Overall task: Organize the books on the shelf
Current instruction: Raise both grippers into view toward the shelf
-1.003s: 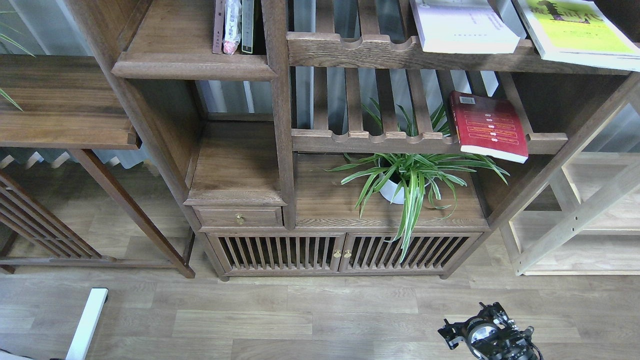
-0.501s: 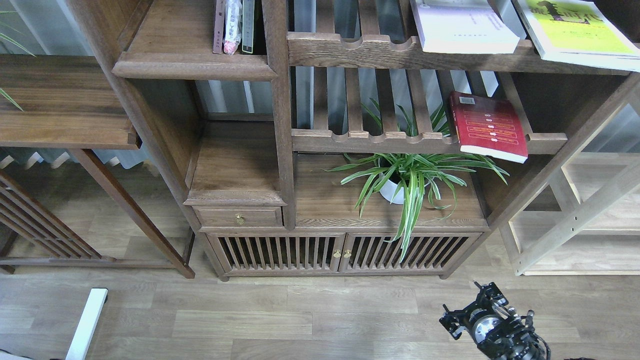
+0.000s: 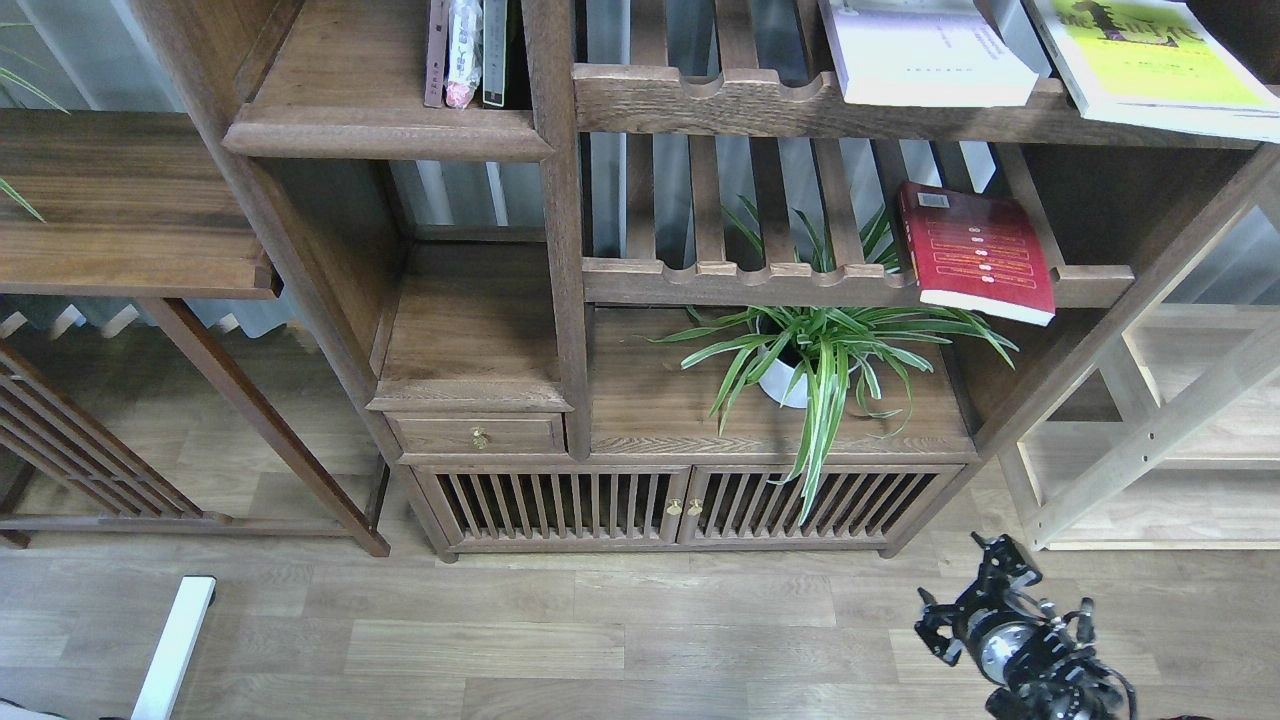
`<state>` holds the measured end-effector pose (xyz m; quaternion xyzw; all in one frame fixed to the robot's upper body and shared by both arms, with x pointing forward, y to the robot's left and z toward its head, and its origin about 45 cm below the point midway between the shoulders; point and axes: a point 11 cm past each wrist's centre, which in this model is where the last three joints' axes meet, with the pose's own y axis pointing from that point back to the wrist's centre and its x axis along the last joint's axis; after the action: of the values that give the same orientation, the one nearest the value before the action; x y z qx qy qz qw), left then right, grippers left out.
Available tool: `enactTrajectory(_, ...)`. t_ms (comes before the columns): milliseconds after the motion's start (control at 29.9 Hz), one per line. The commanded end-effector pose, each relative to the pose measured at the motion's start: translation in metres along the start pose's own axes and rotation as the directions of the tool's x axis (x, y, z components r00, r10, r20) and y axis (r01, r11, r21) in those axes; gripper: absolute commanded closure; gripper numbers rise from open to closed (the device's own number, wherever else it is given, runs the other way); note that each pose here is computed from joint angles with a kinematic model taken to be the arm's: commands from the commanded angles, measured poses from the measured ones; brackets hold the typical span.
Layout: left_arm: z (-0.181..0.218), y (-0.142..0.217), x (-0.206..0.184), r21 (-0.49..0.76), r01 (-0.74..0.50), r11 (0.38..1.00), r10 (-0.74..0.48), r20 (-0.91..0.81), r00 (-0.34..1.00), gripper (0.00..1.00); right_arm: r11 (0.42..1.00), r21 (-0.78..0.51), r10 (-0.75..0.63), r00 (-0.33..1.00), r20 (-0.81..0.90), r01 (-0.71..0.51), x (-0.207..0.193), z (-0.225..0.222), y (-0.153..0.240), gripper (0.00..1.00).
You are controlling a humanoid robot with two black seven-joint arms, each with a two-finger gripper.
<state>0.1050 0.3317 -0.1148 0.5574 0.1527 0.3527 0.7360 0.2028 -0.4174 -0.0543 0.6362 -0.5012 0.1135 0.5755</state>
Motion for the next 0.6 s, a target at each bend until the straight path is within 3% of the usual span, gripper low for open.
enactTrajectory(0, -0.004, 0.005, 0.033, 0.016, -0.066, 0.998, 0.065, 0.036, 0.997, 0.01, 0.98, -0.075, 0.174, 0.975, -0.139, -0.186, 0.08, 0.038, 0.003, 0.0)
enactTrajectory(167, 0.007, 0.006, 0.062, 0.034, -0.16, 0.986, 0.161, -0.011, 0.987, 0.01, 0.975, -0.088, 0.191, 0.97, -0.151, -0.206, 0.093, 0.047, 0.005, 0.0)
enactTrajectory(334, 0.019, 0.005, 0.077, 0.023, -0.241, 0.97, 0.239, -0.24, 0.941, 0.01, 0.972, -0.095, 0.2, 0.969, -0.146, -0.215, 0.096, 0.05, 0.006, 0.0)
enactTrajectory(568, 0.045, 0.003, 0.102, 0.052, -0.262, 0.964, 0.266, -0.267, 0.926, 0.0, 0.963, -0.117, 0.223, 0.96, -0.167, -0.244, 0.119, 0.065, 0.011, 0.0)
